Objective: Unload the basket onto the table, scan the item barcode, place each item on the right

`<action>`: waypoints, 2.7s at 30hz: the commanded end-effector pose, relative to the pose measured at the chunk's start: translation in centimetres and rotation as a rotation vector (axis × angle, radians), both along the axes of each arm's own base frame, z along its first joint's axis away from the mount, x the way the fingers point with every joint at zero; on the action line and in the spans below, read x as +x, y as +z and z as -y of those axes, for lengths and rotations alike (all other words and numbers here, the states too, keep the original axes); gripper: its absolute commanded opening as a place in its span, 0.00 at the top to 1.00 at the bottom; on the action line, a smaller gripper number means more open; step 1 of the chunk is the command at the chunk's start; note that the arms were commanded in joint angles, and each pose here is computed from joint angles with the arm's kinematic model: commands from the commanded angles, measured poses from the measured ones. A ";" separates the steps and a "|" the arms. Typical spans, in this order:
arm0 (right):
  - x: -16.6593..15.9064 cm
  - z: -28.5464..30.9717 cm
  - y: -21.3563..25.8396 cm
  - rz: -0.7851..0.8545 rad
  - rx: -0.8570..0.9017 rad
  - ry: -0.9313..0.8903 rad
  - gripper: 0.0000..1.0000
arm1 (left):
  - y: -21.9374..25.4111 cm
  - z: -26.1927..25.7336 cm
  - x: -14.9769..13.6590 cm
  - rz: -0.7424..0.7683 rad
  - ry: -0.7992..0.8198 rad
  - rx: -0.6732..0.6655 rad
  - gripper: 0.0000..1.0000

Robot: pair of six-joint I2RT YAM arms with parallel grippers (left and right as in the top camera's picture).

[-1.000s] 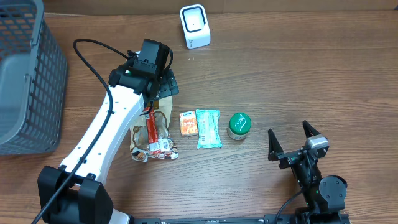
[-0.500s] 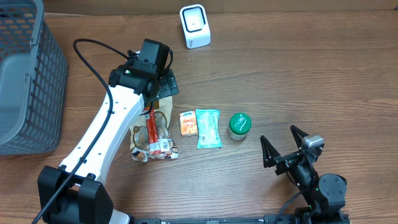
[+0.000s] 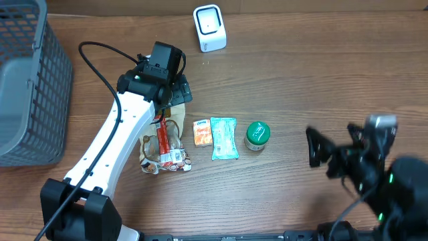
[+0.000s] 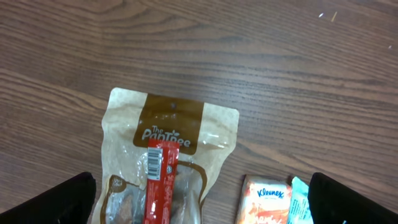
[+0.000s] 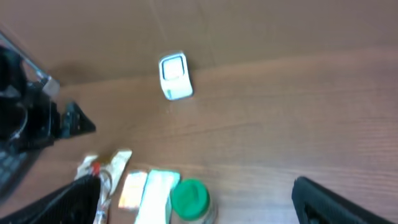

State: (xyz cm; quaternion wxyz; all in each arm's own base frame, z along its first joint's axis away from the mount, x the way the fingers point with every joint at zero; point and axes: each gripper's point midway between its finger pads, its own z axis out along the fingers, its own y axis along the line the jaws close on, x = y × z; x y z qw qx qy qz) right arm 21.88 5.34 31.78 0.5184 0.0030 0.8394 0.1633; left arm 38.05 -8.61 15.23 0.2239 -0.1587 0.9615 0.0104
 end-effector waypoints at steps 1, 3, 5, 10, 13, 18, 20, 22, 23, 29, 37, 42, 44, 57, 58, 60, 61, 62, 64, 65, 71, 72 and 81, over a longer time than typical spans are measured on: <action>2.3 0.1 0.3 -0.189 -0.024 -0.017 0.00 | 0.8 -0.3 0.2 0.024 0.012 0.010 0.00; 3.3 -0.4 -0.7 -0.327 -0.023 0.005 0.00 | 0.8 -0.3 0.2 0.024 0.012 0.010 0.00; 4.2 -1.9 -1.9 -0.434 0.015 0.069 0.00 | 0.8 -0.3 0.3 0.024 0.012 0.010 0.00; 6.8 -4.2 -6.2 -0.635 0.090 0.157 0.00 | 0.8 -0.3 0.3 0.024 0.012 0.010 0.00; 7.6 -5.4 -8.9 -0.756 0.141 0.195 0.29 | 0.8 -0.3 0.3 0.024 0.012 0.010 0.00; 7.6 -6.1 -14.1 -0.931 0.003 0.128 0.28 | 0.8 -0.3 0.3 0.024 0.012 0.010 0.00; 7.3 -6.7 -15.6 -0.968 -0.064 0.106 0.24 | 0.8 -0.3 0.3 0.024 0.012 0.010 0.00; 7.3 -7.2 -16.9 -0.991 -0.141 0.067 0.20 | 0.8 -0.3 0.3 0.024 0.012 0.010 0.00; 7.4 -7.3 -17.7 -0.994 -0.197 0.032 0.16 | 0.8 -0.3 0.3 0.024 0.012 0.010 0.00; 7.7 -9.5 -20.7 -1.011 -0.316 0.037 0.00 | 0.8 -0.3 0.3 0.024 0.012 0.010 0.00; 8.0 -9.9 -24.1 -1.067 -0.364 0.064 0.00 | 0.8 -0.3 0.2 0.024 0.011 0.010 0.00; 8.0 -10.0 -25.3 -1.056 -0.365 0.070 0.02 | 0.8 -0.3 0.3 0.024 0.012 0.010 0.00; 8.0 -9.8 -25.7 -1.050 -0.371 0.069 0.04 | 0.8 -0.3 0.2 0.024 0.012 0.011 0.00; 8.0 -9.7 -27.0 -1.028 -0.402 0.112 0.25 | 0.8 -0.3 0.2 0.024 0.012 0.011 0.00; 8.0 -9.6 -27.0 -1.024 -0.413 0.124 0.27 | 0.8 -0.3 0.2 0.024 0.012 0.011 0.00; 8.0 -9.6 -27.0 -1.015 -0.437 0.159 0.28 | 0.8 -0.3 0.3 0.024 0.012 0.010 0.00; 8.0 -9.6 -27.0 -1.010 -0.450 0.180 0.28 | 0.8 -0.3 0.3 0.024 0.012 0.010 0.00; 8.0 -9.6 -27.0 -1.006 -0.461 0.197 0.28 | 0.8 -0.3 0.3 0.024 0.012 0.010 0.00; 8.1 -9.5 -27.0 -1.002 -0.471 0.199 0.28 | 0.8 -0.3 0.2 0.024 0.012 0.011 0.00; 8.1 -9.4 -27.0 -1.000 -0.473 0.196 0.28 | 0.8 -0.3 0.3 0.025 0.012 0.010 0.00; 8.3 -9.5 -26.9 -0.997 -0.462 0.182 0.00 | 0.8 -0.3 0.3 0.024 0.012 0.010 0.00; 8.3 -9.5 -26.9 -0.995 -0.460 0.182 0.00 | 0.8 -0.3 0.2 0.024 0.012 0.010 0.00; 9.3 -10.4 -26.8 -0.956 -0.413 0.175 0.00 | 0.8 -0.3 0.3 0.024 0.012 0.010 0.00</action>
